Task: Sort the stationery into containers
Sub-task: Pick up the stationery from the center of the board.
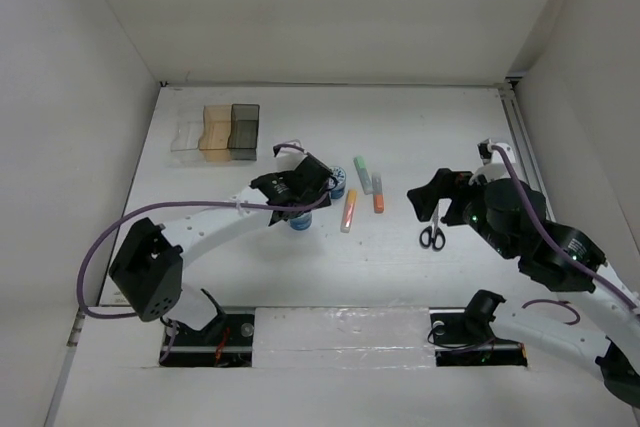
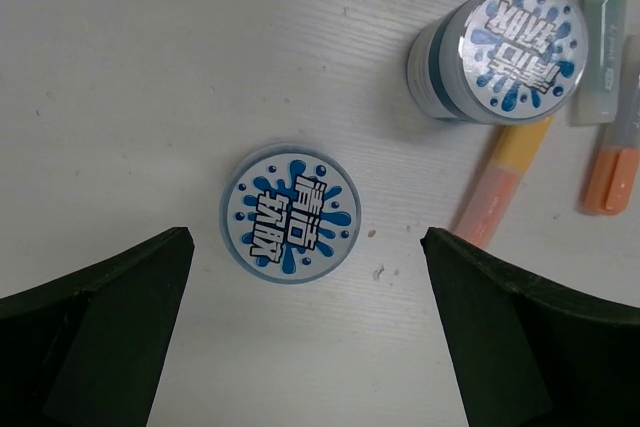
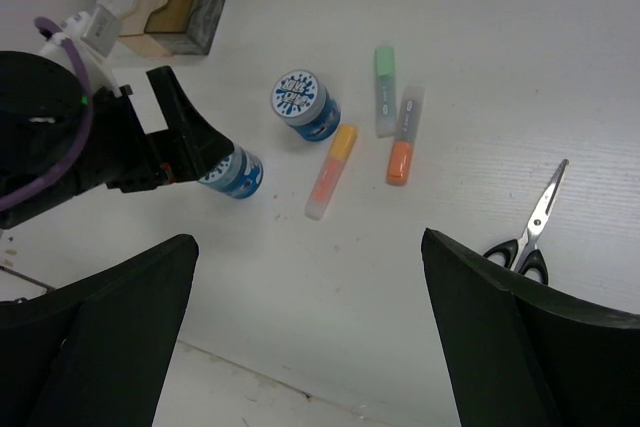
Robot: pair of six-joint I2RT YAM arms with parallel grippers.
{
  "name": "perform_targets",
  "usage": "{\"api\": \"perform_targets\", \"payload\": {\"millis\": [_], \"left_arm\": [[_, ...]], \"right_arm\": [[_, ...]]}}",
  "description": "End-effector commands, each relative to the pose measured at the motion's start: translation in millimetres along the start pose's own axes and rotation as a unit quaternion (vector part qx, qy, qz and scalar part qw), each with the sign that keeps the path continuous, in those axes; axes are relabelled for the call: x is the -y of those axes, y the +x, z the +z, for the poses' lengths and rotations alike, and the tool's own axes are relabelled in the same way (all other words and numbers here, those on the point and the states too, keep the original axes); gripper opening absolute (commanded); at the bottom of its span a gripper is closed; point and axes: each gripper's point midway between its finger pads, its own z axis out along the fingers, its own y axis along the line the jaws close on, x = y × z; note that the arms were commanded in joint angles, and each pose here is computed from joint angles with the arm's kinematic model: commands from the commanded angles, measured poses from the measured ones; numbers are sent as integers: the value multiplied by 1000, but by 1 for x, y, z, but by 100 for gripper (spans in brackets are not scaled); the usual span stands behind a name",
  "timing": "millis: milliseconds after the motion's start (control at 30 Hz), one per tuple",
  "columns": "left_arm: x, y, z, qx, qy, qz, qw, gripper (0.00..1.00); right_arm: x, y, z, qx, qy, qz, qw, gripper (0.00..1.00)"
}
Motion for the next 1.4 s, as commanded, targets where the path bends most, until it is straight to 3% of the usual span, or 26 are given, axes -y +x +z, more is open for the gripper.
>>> {"api": "perform_targets", "payload": {"millis": [0, 300, 400, 800, 933, 1067, 1267, 1367], "left_arm": [[-7, 8, 13, -3, -33, 4, 999, 100], [-23, 22, 30, -11, -53, 0, 999, 100], [-26, 19, 36, -16, -31, -24, 999, 100], [-21, 28, 44, -30, -10, -15, 999, 98], [-19, 28, 47, -27, -7, -17, 999, 88], [-19, 31, 48, -34, -7, -11, 999, 69], [-24, 31, 48, -31, -20, -12, 999, 53], [-24, 31, 48, -31, -20, -12, 999, 40]], "right_arm": [[-3, -4, -3, 13, -11, 5, 1000, 100], [-1, -1, -2, 9, -9, 3, 1000, 100], [-1, 3, 0, 4, -10, 1, 1000, 100], [-4, 4, 2, 4, -16, 3, 1000, 100], [-4, 4, 2, 4, -16, 3, 1000, 100], [-4, 4, 2, 4, -16, 3, 1000, 100], [0, 9, 3, -1, -8, -1, 1000, 100], [0, 9, 3, -1, -8, -1, 1000, 100]]}}
